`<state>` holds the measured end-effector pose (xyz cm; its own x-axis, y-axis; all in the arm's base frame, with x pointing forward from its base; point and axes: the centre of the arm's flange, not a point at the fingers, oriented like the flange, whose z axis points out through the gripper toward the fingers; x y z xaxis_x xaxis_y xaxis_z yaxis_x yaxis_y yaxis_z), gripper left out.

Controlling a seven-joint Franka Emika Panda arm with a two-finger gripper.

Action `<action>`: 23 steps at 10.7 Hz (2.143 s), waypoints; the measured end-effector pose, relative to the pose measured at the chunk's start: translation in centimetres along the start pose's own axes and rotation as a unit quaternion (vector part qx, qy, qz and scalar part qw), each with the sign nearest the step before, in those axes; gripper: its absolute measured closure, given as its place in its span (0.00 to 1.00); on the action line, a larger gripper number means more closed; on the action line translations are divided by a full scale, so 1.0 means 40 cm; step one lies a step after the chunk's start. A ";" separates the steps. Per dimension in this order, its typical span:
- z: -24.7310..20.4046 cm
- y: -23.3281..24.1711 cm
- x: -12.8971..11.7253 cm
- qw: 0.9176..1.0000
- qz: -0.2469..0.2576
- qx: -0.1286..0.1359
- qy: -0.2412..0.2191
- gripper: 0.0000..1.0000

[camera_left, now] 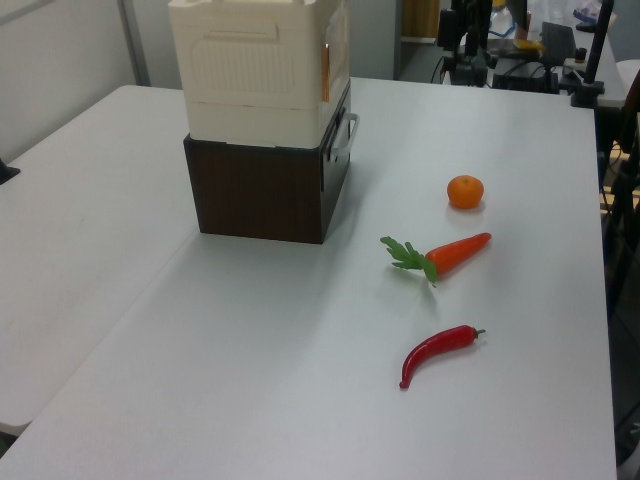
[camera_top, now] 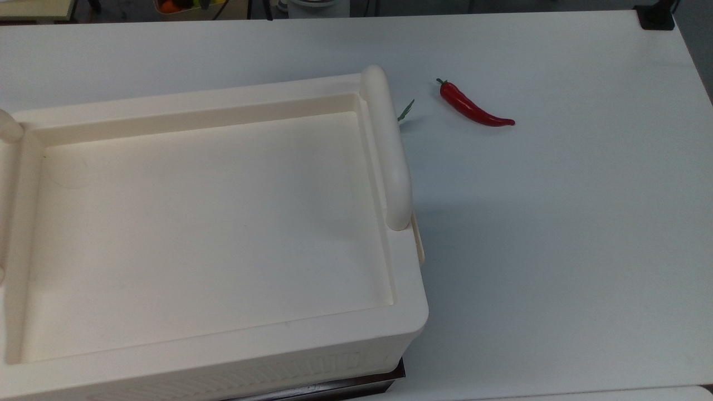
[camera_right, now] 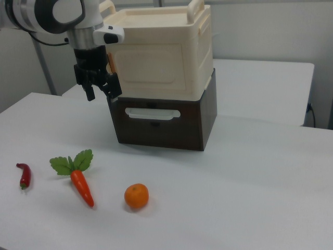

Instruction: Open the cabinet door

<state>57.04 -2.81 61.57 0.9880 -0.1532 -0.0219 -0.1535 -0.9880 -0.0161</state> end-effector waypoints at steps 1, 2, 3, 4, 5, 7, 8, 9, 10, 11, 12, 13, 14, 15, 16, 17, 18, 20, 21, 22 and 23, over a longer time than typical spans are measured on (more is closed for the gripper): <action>0.000 0.000 0.000 1.000 0.000 0.000 0.000 0.00; 0.000 0.003 0.000 1.000 0.001 0.000 0.000 0.00; -0.002 0.010 0.003 1.000 0.004 0.000 0.003 0.00; -0.004 0.011 0.005 1.000 0.004 0.001 0.008 0.00; -0.005 0.010 0.007 1.000 0.004 0.001 0.011 0.00; -0.005 0.010 0.007 1.000 0.004 0.001 0.012 0.00; -0.004 0.010 0.008 1.000 0.004 0.001 0.012 0.00; -0.004 0.010 0.009 1.000 0.004 0.001 0.014 0.00; -0.003 0.010 0.011 1.000 0.004 0.001 0.016 0.00; -0.002 0.010 0.012 1.000 0.004 0.001 0.017 0.00; -0.002 0.010 0.012 1.000 0.004 0.001 0.017 0.00; -0.002 0.010 0.012 1.000 0.004 0.001 0.017 0.00; -0.002 0.010 0.012 1.000 0.004 0.001 0.017 0.00; -0.004 0.010 0.015 1.000 0.003 0.002 0.022 0.00; -0.006 0.010 0.017 1.000 0.000 0.002 0.026 0.05; -0.007 0.012 0.018 0.999 -0.017 0.002 0.029 0.19; -0.005 0.014 0.019 0.999 -0.032 0.001 0.029 0.33; -0.001 0.014 0.020 0.998 -0.050 0.002 0.029 0.26; -0.005 0.005 0.027 0.997 -0.070 0.014 0.042 0.18; -0.016 -0.008 0.037 0.993 -0.090 0.032 0.065 0.18; -0.033 -0.019 0.050 0.989 -0.107 0.043 0.096 0.17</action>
<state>59.15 -2.40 62.86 0.9820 0.0496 0.1820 0.0660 -0.9942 -0.0852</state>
